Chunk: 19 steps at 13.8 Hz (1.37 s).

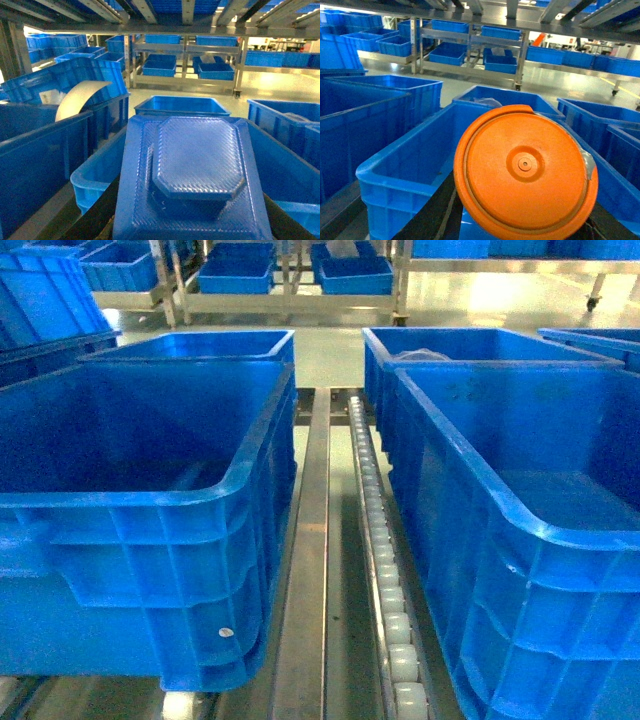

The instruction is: Sort blue parts and orange caps into right shelf containers

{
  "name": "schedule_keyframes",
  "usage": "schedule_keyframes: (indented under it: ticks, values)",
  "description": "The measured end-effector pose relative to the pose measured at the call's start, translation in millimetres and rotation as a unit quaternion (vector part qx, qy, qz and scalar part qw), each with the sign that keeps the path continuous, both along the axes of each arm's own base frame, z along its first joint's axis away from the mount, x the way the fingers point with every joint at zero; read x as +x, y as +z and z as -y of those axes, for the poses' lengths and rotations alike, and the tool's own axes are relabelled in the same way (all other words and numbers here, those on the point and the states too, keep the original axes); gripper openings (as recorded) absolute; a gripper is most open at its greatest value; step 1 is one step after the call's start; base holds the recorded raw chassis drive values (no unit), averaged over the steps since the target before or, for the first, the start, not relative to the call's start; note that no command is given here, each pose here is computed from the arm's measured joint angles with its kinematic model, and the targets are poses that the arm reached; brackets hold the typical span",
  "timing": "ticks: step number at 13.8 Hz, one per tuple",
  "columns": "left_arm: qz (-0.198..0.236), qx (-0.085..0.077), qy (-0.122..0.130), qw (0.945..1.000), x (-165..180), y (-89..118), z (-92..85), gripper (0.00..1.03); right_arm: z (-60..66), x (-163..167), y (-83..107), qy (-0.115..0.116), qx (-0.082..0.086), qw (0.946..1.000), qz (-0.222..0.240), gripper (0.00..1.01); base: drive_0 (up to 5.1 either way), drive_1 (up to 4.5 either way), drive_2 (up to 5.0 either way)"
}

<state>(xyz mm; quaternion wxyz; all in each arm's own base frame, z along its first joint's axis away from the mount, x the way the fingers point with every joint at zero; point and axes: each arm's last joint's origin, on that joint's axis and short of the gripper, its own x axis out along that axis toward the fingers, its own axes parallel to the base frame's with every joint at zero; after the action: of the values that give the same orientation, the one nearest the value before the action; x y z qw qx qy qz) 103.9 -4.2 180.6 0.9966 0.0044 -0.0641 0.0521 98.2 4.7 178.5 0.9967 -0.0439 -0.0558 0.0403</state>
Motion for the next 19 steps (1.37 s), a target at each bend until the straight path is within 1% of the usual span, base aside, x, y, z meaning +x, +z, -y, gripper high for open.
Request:
schedule_keyframes:
  ticks: [1, 2, 3, 4, 5, 6, 7, 8, 9, 10, 11, 12, 13, 15, 16, 17, 18, 19]
  values:
    - [0.004, 0.003, 0.003, 1.0, 8.2, 2.0, 0.1, 0.43, -1.5, 7.2, 4.8, 0.011, -0.007, 0.9999, -0.001, 0.44, 0.0, 0.0, 0.0]
    - [0.004, 0.006, -0.004, 1.0, 17.3, 4.3, 1.1, 0.43, -2.0, 17.7, 17.8, 0.013, -0.011, 0.9998, 0.009, 0.44, 0.0, 0.0, 0.0]
    - [0.009, 0.008, -0.019, 0.9998, 33.8, 13.5, 0.9, 0.43, -3.1, 32.9, 38.2, 0.025, -0.013, 0.9992, 0.03, 0.44, 0.0, 0.0, 0.0]
    - [0.024, 0.004, -0.028, 0.9993, 65.3, 34.1, -2.1, 0.43, -4.8, 60.1, 60.1, 0.036, -0.015, 0.9986, 0.037, 0.44, 0.0, 0.0, 0.0]
    - [0.021, -0.005, -0.029, 0.9993, 102.5, 47.1, -5.0, 0.43, -6.3, 90.7, 66.7, 0.042, -0.016, 0.9989, 0.011, 0.44, 0.0, 0.0, 0.0]
    - [-0.017, -0.014, -0.027, 0.9994, 142.3, 45.5, -6.1, 0.43, -7.1, 124.2, 63.2, 0.036, -0.017, 0.999, -0.022, 0.44, 0.0, 0.0, 0.0]
    - [-0.068, -0.017, -0.021, 0.9973, 178.5, 32.1, -5.5, 0.43, -7.5, 156.8, 54.9, 0.027, -0.017, 0.9977, -0.059, 0.44, 0.0, 0.0, 0.0]
    - [-0.112, -0.023, -0.022, 0.9932, 203.0, 15.3, -4.0, 0.43, -6.0, 181.9, 45.0, 0.018, -0.017, 0.9958, -0.088, 0.44, 0.0, 0.0, 0.0]
    - [-0.13, -0.033, -0.027, 0.9906, 213.0, 7.7, -3.7, 0.45, -4.2, 195.3, 37.4, 0.008, -0.016, 0.9947, -0.101, 0.45, 0.0, 0.0, 0.0]
    - [-0.124, -0.034, -0.028, 0.9914, 213.3, 9.7, -3.7, 0.57, -2.6, 201.0, 30.1, 0.003, -0.015, 0.9935, -0.113, 0.58, 0.0, 0.0, 0.0]
    - [-0.108, -0.037, -0.03, 0.993, 212.9, 17.6, -3.9, 0.69, -0.9, 201.1, 29.2, 0.0, -0.014, 0.9933, -0.115, 0.71, 0.0, 0.0, 0.0]
    - [-0.1, -0.042, -0.039, 0.9933, 211.2, 23.4, -3.6, 0.84, -1.0, 200.1, 32.2, 0.002, -0.014, 0.994, -0.108, 0.84, 0.0, 0.0, 0.0]
    - [-0.098, -0.043, -0.041, 0.9934, 210.0, 25.7, -3.9, 0.96, -1.2, 199.3, 33.5, 0.004, -0.014, 0.994, -0.108, 0.98, 0.0, 0.0, 0.0]
    - [-0.093, -0.043, -0.043, 0.9938, 205.9, 29.3, -5.0, 0.98, -1.4, 197.8, 36.3, 0.008, -0.014, 0.9943, -0.106, 0.98, 0.0, 0.0, 0.0]
    - [-0.096, -0.043, -0.036, 0.9938, 202.5, 30.7, -4.4, 0.98, -0.4, 195.2, 41.1, -0.01, -0.016, 0.9948, -0.1, 0.98, 0.0, 0.0, 0.0]
    - [-0.102, -0.042, -0.013, 0.9938, 195.3, 28.6, -3.2, 0.98, 0.3, 191.2, 44.9, -0.021, -0.016, 0.9957, -0.089, 0.98, 0.0, 0.0, 0.0]
    - [-0.103, -0.042, -0.012, 0.9937, 194.2, 28.0, -2.4, 0.98, 0.4, 190.7, 45.9, -0.022, -0.017, 0.9959, -0.086, 0.98, 0.0, 0.0, 0.0]
    - [-0.075, -0.031, -0.028, 0.9963, 191.2, 28.5, -4.4, 0.92, 1.8, 187.6, 45.0, -0.032, -0.005, 0.9976, -0.062, 0.92, 0.0, 0.0, 0.0]
